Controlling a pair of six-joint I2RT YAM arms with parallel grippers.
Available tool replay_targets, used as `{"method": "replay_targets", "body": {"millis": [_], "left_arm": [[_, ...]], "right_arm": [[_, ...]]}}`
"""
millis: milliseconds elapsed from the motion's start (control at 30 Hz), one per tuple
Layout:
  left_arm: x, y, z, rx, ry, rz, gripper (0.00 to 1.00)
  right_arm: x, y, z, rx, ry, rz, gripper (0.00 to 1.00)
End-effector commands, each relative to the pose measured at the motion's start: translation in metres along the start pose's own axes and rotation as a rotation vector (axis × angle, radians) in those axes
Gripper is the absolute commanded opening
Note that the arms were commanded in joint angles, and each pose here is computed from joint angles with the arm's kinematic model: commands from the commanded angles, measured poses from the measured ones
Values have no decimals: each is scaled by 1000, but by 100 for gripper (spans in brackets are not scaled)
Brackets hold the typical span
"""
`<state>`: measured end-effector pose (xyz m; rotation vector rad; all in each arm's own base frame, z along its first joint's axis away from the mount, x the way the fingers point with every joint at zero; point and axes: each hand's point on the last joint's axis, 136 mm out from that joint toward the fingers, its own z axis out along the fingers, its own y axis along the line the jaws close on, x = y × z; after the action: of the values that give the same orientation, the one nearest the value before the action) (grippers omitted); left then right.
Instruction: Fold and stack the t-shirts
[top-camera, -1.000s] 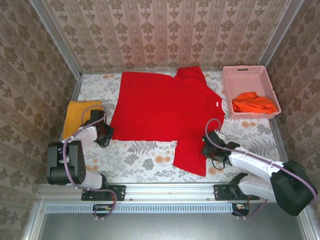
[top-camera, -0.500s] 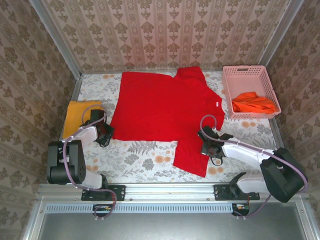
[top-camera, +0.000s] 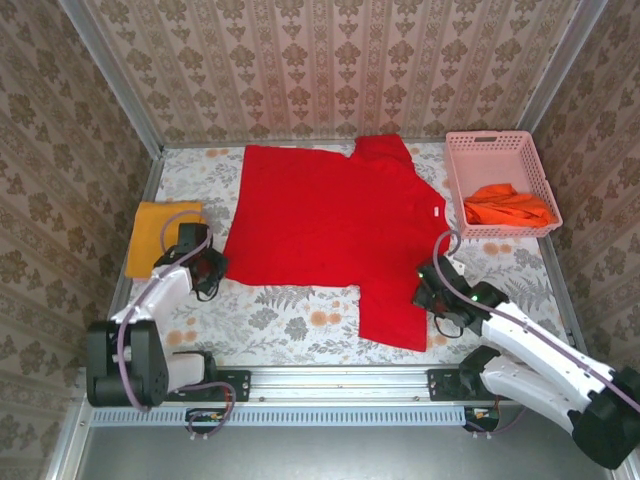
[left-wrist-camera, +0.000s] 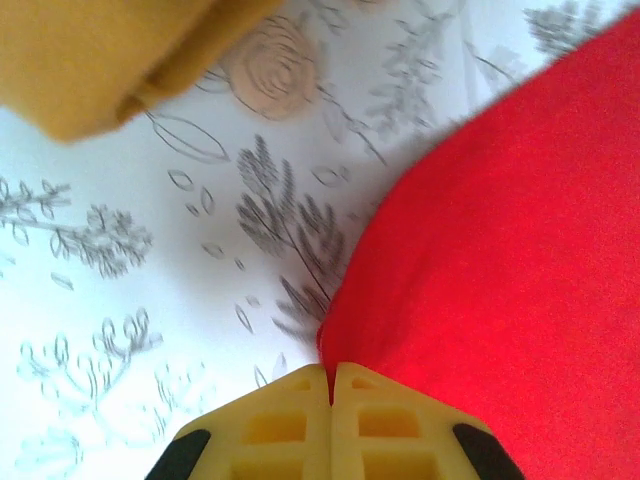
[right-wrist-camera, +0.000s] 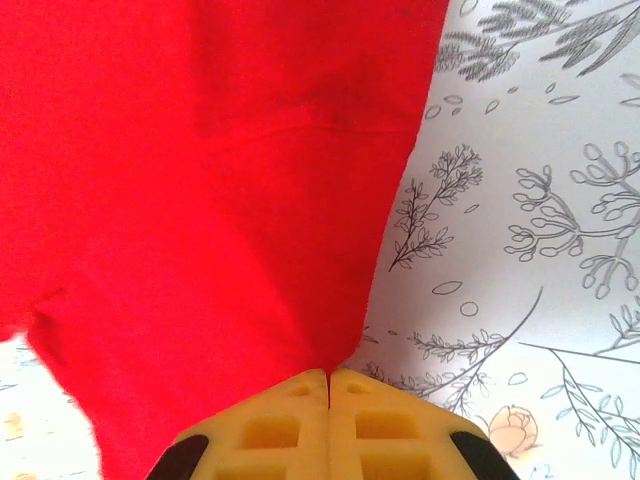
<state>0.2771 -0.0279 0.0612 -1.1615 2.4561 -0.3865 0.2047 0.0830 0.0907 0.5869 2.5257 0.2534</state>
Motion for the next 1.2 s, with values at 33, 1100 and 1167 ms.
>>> {"method": "replay_targets", "body": {"millis": [33, 1100, 1167], "left_arm": [[-12, -14, -36, 27, -69, 14, 0], [-73, -126, -5, 117, 22, 87, 0], [-64, -112, -7, 105, 28, 87, 0]], "right_arm": [[-30, 4, -31, 15, -93, -1, 0], [-170, 33, -15, 61, -212, 81, 0], [-146, 27, -16, 42, -170, 91, 0]]}}
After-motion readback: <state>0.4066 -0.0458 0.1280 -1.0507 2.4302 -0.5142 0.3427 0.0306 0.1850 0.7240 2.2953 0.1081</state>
